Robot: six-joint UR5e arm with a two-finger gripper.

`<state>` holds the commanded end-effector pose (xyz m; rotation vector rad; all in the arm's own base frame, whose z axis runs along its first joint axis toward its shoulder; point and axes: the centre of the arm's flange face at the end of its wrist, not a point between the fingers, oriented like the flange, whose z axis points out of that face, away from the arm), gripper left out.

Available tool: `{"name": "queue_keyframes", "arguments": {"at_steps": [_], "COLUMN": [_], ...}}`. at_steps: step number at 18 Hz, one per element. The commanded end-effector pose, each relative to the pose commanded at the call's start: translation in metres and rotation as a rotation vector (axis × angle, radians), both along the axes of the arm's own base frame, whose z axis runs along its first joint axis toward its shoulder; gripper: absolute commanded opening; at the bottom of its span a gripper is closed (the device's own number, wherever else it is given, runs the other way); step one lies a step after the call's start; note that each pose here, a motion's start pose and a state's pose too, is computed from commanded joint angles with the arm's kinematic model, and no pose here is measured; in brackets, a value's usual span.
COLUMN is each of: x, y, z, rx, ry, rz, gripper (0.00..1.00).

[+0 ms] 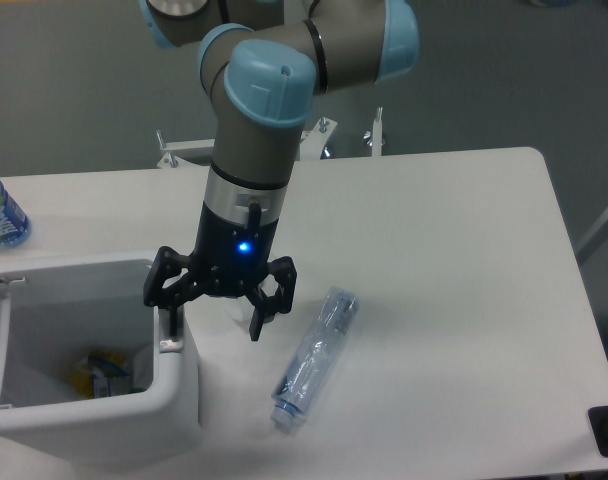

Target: Open the trash can

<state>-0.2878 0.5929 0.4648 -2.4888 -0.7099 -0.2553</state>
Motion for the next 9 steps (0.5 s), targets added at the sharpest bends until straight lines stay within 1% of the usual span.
{"name": "queue_keyframes", "arguments": {"at_steps": [3,4,6,9], "x": [-0.001,-0.003,-0.014,-0.05], "y": [0.001,0.001,-0.001,-0.028], "z": [0.011,0.025,0.055,0.079], "rx": [0.014,0.038,0.083,0.03], "ry": [0.017,0.044,0.122,0.263], "rz": [0.0,0.002,0.024,0.128], "gripper": [1.0,1.0,1.0,1.0]}}
